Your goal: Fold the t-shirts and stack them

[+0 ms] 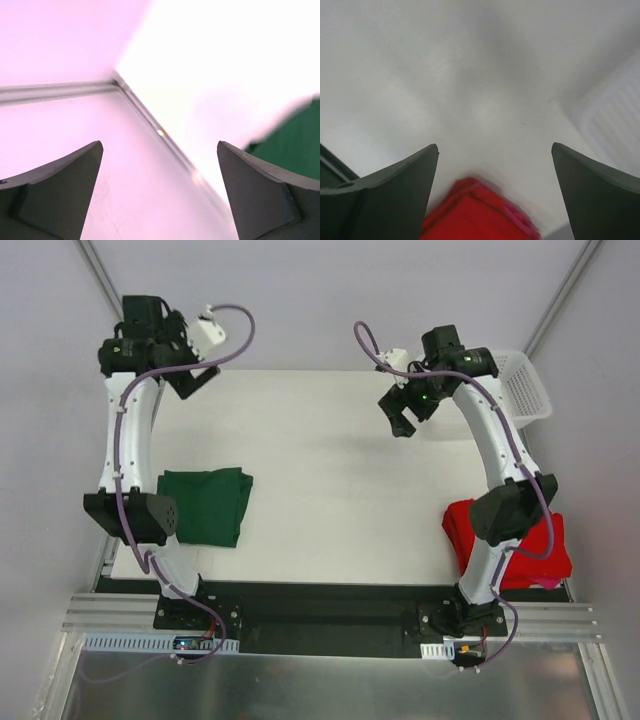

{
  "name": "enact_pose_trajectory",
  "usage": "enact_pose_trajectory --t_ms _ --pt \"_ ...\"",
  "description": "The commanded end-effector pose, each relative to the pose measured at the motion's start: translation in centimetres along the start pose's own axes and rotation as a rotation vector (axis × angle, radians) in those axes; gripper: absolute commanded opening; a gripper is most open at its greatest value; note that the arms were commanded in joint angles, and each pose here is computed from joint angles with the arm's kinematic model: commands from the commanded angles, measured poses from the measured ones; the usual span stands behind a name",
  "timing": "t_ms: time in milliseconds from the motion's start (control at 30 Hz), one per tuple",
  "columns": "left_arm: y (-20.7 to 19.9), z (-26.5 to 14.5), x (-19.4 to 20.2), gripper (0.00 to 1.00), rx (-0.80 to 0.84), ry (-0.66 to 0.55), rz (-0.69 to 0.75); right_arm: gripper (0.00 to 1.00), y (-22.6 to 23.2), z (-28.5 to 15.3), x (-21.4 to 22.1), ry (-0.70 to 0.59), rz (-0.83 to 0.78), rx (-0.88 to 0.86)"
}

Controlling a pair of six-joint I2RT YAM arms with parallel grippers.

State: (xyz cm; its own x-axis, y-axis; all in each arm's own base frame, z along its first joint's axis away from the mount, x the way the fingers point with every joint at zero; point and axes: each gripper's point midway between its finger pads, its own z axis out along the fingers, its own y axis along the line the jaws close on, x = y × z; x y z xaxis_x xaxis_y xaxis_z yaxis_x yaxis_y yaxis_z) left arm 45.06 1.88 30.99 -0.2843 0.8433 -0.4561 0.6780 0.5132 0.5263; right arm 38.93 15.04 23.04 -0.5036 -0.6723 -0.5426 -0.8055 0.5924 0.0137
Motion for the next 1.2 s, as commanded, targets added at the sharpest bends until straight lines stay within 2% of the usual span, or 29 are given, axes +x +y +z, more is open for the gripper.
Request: enact_pose_trajectory --t_ms 0,67,100,167,200,233,267,300,333,400,433,500,700,800,900,1033,1167 --pt "-2.9 -4.2 -2.3 0.99 0.055 -0.096 -0.408 1.00 -2.5 -10.5 9.6 0.412 -0.263 0.223" --pt "-4.6 -3.5 -1.8 0.99 0.107 -0.081 -0.470 1.00 -2.2 -11.9 13.9 0.467 -0.265 0.160" --pt "-6.0 -2.8 -1.1 0.99 0.148 -0.056 -0.492 1.00 -1.9 -13.2 18.0 0.490 -0.208 0.142" --pt "-7.3 -2.0 -0.8 0.99 0.194 -0.049 -0.531 1.00 -2.6 -14.2 22.0 0.546 -0.261 0.153" --pt "-8.3 -1.4 -0.4 0.99 0.223 -0.036 -0.546 1.00 -3.2 -15.9 24.2 0.540 -0.228 0.214" --pt "-8.5 -1.2 -0.6 0.99 0.232 -0.045 -0.570 1.00 -3.0 -15.8 25.8 0.548 -0.205 0.195" --pt "-8.8 -1.0 -0.8 0.99 0.248 -0.056 -0.584 1.00 -3.6 -17.1 27.4 0.552 -0.123 0.233" --pt "-9.0 -0.7 -0.9 0.99 0.259 -0.055 -0.601 1.00 -3.5 -17.6 27.9 0.543 -0.061 0.220" --pt "-9.0 -0.8 -1.0 0.99 0.262 -0.058 -0.620 1.00 -4.2 -19.6 27.2 0.512 -0.011 0.283" --pt "-8.7 -0.7 -1.1 0.99 0.247 -0.058 -0.630 1.00 -3.8 -20.7 27.4 0.444 0.234 0.345" --pt "-8.6 -0.7 -1.0 0.99 0.241 -0.056 -0.633 1.00 -3.3 -20.9 27.5 0.433 0.303 0.361" --pt "-8.7 -0.7 -0.8 0.99 0.232 -0.046 -0.627 1.00 -1.0 -20.0 27.9 0.390 0.488 0.342" --pt "-8.9 -1.0 -0.1 0.99 0.210 -0.021 -0.606 1.00 6.3 -15.0 29.6 0.277 0.837 0.208" --pt "-8.9 -1.0 -0.2 0.99 0.206 -0.023 -0.593 1.00 6.7 -14.0 30.2 0.214 0.970 0.256" --pt "-8.9 -1.0 -0.4 0.99 0.205 -0.025 -0.579 1.00 5.8 -14.0 30.9 0.179 0.955 0.351" --pt "-9.2 -0.6 -0.8 0.99 0.212 -0.016 -0.565 1.00 5.6 -13.0 31.7 0.141 0.935 0.379" --pt "-9.3 -0.4 -0.8 0.99 0.211 -0.007 -0.555 1.00 5.2 -11.6 32.3 0.080 0.843 0.435"
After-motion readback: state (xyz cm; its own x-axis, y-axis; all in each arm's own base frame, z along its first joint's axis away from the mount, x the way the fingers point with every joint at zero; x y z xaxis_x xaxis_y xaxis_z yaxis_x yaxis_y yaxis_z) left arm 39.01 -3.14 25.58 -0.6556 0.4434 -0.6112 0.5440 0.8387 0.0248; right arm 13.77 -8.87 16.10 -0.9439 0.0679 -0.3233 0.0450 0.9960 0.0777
